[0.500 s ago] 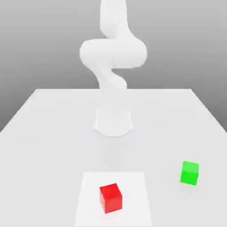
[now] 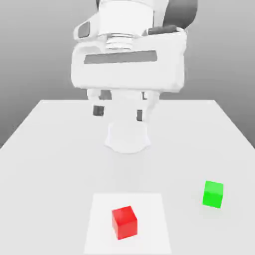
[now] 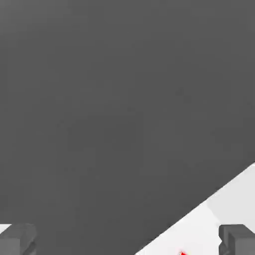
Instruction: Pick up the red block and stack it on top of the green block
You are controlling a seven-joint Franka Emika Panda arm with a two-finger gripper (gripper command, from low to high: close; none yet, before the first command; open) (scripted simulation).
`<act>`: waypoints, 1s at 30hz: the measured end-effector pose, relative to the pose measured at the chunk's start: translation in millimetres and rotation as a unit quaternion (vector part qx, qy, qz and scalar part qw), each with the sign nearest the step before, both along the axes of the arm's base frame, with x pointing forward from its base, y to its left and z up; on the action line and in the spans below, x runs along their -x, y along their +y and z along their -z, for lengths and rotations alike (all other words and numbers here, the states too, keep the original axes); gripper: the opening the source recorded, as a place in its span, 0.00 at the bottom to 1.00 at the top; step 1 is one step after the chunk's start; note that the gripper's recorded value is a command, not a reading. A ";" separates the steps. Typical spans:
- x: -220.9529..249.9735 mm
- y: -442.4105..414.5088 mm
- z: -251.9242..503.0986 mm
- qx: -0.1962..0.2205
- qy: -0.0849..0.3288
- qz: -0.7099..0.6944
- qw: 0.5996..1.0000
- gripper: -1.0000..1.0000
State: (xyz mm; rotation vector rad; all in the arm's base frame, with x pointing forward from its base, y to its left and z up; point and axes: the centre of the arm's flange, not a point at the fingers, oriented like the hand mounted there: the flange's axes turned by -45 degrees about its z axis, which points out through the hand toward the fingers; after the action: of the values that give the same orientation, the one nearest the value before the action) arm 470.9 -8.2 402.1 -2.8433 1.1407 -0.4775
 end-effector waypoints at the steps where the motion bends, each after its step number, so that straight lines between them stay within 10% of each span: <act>1: -0.1 -0.8 18.3 -0.007 0.012 0.020 1.000 0.50; 16: 36.7 0.4 245.8 -0.073 0.137 0.228 0.961 0.50; 17: 37.4 0.5 253.9 -0.072 0.137 0.229 0.961 0.00; 30: 38.1 6.4 195.8 -0.072 0.137 0.226 0.962 0.00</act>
State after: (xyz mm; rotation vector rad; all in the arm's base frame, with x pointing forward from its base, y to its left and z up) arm 432.8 -1.8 206.3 -2.5696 1.8045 -0.0026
